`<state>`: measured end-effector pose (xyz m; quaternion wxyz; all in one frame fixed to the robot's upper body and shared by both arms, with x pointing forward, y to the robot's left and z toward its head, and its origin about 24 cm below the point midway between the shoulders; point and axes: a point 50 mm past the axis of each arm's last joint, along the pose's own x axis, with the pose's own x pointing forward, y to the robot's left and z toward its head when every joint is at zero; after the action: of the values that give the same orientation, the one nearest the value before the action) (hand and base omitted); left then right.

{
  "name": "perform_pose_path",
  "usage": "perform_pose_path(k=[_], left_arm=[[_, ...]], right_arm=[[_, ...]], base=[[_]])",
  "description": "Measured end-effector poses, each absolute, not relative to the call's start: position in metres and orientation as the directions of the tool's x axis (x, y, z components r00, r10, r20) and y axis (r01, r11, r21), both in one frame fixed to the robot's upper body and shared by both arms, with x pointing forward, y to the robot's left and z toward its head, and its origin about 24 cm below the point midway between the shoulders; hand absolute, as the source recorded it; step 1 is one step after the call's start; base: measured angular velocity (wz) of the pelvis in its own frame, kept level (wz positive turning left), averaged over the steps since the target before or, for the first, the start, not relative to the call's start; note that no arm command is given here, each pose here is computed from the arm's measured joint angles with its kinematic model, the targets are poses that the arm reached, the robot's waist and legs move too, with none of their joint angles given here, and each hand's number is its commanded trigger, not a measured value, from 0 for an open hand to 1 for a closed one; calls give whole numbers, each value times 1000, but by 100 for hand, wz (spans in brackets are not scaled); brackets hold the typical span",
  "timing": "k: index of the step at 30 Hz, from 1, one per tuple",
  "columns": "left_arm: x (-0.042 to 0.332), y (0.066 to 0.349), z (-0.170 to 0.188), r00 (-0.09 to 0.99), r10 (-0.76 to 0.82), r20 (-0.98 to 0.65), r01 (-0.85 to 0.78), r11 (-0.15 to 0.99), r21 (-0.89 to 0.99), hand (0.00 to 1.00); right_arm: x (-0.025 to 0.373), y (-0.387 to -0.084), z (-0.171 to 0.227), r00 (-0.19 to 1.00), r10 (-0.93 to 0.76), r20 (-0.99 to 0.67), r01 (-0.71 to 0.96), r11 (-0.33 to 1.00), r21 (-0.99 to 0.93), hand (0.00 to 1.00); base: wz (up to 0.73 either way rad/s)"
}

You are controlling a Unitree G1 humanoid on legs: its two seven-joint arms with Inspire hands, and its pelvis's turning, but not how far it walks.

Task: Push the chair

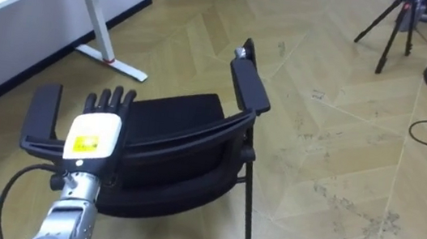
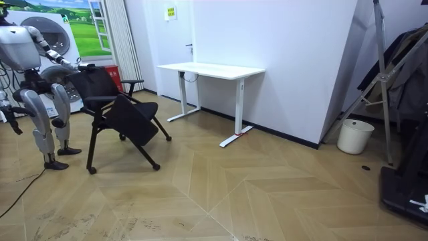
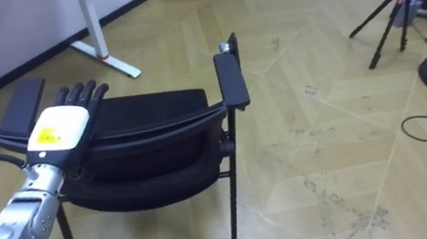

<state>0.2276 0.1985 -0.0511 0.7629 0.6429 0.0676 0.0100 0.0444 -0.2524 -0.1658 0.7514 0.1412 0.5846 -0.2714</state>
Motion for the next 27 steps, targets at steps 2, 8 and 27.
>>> perform_pose_path(k=[2,8,27], left_arm=[[227,199,-51,990,105,-91,72,175,982,25],[224,203,-52,991,114,-76,54,182,982,100],[222,212,-53,992,91,-88,75,138,988,100]], right_arm=[[44,-252,-166,161,-238,-958,573,813,-106,0],[46,-253,-165,171,-242,-955,565,818,-106,0],[48,-254,-165,183,-238,-954,529,842,-108,0]], base=[[0],[-4],[0]])
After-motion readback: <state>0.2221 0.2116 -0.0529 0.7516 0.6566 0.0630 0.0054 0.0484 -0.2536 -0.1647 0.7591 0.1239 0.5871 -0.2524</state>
